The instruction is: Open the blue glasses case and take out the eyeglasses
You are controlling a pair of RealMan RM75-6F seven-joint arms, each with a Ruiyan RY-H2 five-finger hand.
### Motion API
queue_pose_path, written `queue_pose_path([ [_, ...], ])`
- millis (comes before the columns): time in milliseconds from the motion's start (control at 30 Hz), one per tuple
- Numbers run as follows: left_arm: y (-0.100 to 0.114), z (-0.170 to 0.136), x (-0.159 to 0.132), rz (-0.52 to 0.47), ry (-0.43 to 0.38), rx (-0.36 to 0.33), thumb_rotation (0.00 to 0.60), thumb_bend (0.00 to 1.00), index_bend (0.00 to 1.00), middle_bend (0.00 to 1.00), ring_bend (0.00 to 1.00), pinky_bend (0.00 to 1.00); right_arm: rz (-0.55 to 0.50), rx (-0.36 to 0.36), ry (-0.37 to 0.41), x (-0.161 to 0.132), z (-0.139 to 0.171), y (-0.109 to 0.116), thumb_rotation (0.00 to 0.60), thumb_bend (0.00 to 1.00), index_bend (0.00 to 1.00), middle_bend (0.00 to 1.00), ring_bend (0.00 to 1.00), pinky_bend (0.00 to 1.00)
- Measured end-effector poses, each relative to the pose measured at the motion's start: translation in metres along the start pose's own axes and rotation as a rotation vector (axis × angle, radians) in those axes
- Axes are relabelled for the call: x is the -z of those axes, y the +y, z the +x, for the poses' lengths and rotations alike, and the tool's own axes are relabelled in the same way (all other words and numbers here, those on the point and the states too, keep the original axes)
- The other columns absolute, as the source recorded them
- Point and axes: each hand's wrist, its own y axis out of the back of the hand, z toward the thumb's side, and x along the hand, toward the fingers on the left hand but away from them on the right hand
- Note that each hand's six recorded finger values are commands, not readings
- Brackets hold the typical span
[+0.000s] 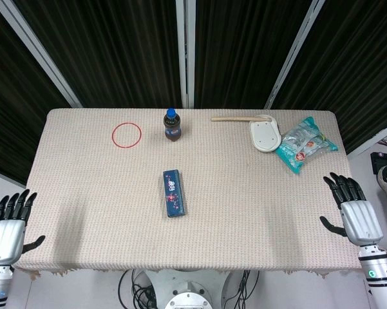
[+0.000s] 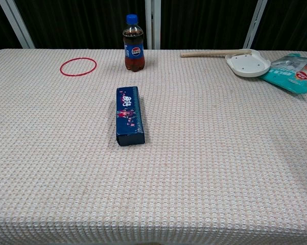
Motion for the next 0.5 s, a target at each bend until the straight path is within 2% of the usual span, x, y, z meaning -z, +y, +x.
queue_pose_path([
  [300,-0.001,0.001,-0.001,-0.001,-0.008,0.001,0.600,0.00,0.00,0.00,0.00,0.00,0.001,-0.001,0.001,-0.001,0.001,0.000,0.600,0.16,0.00,0.00,0.00,0.00],
  [400,0.003,0.006,-0.006,0.002,-0.033,-0.012,0.600,0.00,0.03,0.01,0.00,0.00,-0.001,0.000,0.008,-0.001,0.001,0.001,0.600,0.18,0.00,0.01,0.00,0.00],
  [500,0.011,0.016,-0.019,-0.007,-0.098,-0.027,0.600,0.01,0.07,0.05,0.00,0.00,-0.002,0.007,0.023,-0.003,0.001,0.003,0.600,0.19,0.00,0.02,0.00,0.00],
])
